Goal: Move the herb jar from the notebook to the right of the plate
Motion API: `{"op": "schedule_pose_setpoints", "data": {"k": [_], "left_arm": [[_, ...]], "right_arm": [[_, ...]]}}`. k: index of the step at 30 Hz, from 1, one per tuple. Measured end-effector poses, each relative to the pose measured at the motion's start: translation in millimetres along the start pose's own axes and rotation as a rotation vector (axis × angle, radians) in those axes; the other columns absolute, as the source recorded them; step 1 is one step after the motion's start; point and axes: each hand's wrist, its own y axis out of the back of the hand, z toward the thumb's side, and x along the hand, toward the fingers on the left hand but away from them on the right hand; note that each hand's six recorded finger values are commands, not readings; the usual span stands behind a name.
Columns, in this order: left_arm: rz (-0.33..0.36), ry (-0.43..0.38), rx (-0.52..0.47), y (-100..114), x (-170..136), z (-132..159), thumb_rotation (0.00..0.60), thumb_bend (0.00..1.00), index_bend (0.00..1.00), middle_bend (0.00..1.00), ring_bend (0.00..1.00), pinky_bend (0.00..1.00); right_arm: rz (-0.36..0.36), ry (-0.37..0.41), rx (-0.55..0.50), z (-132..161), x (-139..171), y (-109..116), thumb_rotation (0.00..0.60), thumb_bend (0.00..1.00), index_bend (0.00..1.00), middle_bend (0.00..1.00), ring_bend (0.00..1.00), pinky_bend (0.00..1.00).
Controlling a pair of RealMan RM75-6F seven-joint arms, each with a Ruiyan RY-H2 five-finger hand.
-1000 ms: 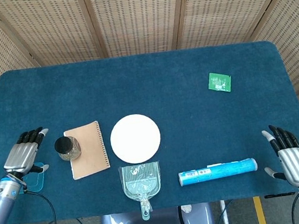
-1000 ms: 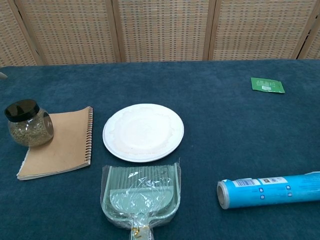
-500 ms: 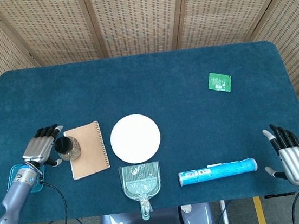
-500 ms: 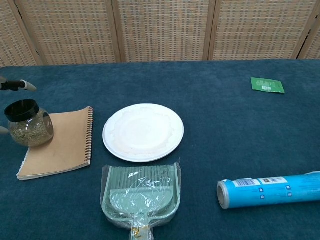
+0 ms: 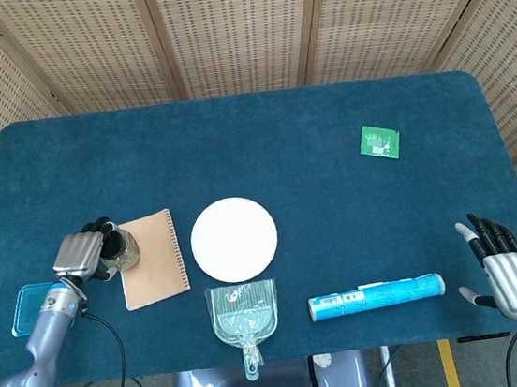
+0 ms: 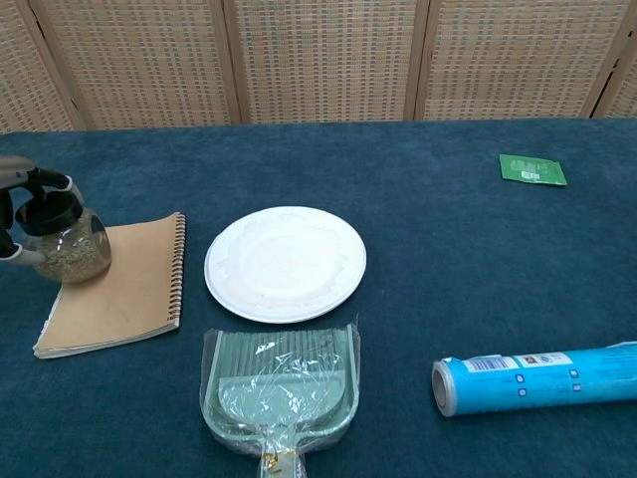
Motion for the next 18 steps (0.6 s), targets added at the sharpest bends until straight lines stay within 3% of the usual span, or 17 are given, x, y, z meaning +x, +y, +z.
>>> {"op": "schedule_pose_setpoints", "data": {"k": [7, 18], "left_arm": [[0.064, 0.019, -0.026, 10, 0, -4, 0.600, 0.45, 0.61, 0.27, 0.25, 0.44], [0.125, -0.030, -0.037, 43, -4, 14, 0.600, 0.45, 0.61, 0.27, 0.25, 0.44]], "right_arm": [[-0.001, 0.001, 0.003, 0, 0, 0, 0.600, 0.03, 0.09, 0.00, 0.00, 0.09], [0.004, -0.004, -0.007, -1, -1, 0, 0.600, 0.03, 0.09, 0.00, 0.00, 0.09]]}}
